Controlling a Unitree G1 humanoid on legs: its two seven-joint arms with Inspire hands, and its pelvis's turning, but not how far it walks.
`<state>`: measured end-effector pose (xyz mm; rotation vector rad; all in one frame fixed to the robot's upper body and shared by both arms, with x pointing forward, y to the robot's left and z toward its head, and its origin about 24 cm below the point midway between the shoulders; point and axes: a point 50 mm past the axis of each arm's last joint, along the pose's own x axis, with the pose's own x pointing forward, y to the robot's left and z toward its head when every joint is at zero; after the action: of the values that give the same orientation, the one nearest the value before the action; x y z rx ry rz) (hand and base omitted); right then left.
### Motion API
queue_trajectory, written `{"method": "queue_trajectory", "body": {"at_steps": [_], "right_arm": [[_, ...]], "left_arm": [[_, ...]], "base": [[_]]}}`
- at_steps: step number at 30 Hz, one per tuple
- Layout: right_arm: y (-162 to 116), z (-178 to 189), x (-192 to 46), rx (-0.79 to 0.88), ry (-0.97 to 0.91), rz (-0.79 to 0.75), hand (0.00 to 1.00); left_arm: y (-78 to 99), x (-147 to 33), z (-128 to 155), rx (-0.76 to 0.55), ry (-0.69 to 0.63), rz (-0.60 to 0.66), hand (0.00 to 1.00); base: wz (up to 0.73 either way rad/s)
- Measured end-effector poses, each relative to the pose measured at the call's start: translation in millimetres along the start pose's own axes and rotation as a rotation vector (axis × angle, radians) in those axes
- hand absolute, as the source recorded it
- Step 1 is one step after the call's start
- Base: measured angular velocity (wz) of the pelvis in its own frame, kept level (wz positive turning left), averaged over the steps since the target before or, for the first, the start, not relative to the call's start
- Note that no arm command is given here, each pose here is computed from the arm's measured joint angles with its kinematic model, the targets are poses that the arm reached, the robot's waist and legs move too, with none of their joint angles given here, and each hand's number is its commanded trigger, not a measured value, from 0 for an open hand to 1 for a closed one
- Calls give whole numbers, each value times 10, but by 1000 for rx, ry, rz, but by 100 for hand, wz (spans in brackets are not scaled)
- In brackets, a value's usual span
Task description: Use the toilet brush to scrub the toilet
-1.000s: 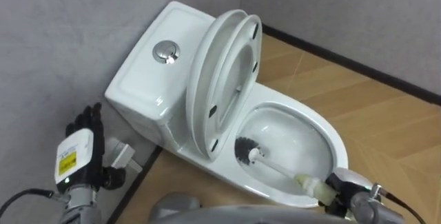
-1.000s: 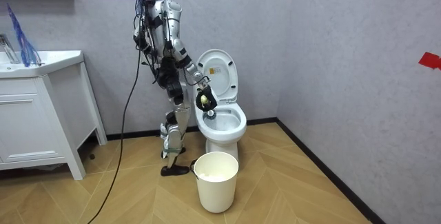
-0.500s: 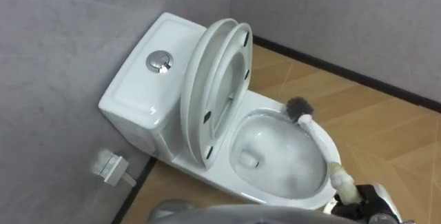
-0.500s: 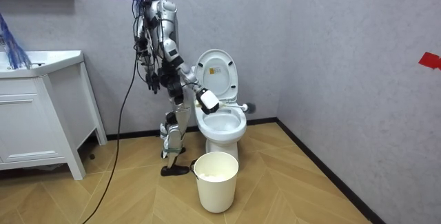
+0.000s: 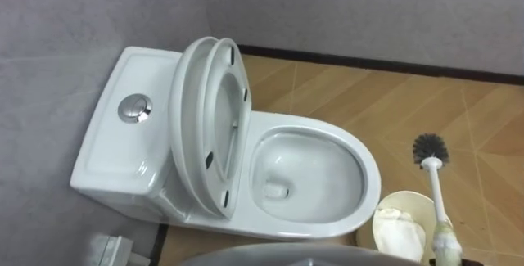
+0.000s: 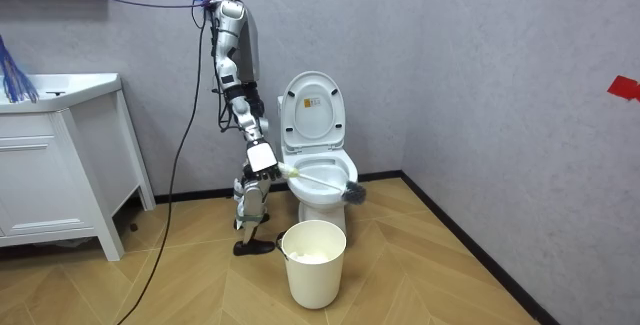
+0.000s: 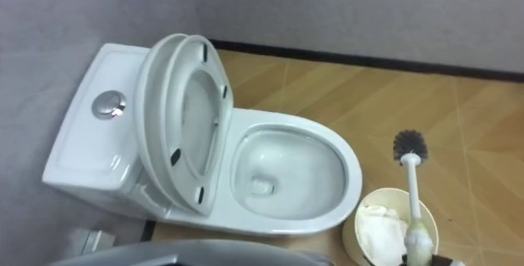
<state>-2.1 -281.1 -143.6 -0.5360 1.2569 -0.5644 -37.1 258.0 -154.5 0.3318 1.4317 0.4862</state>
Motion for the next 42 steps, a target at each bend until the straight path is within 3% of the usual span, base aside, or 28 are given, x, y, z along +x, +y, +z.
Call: {"method": "queue_trajectory", "body": {"at_steps": [8,9,10,33,42], "right_arm": [[130,-53,-27,-19,69,37,100],[132,-64,-29,-23,78,39,26],[132,-73,-30,-27,86,39,2],[192,-82,-21,-53,140,102,0],[261,-234,-59,58,261,196,0]], "left_arm": [[-43,28,263,18,-67,-4,0],[-49,29,268,24,-63,-5,0],[-61,27,268,33,-59,-8,0],[-109,17,216,111,-20,-34,0],[-114,17,197,166,-19,-73,0]], "base": [[-11],[-3],[0],[0],[0]]}}
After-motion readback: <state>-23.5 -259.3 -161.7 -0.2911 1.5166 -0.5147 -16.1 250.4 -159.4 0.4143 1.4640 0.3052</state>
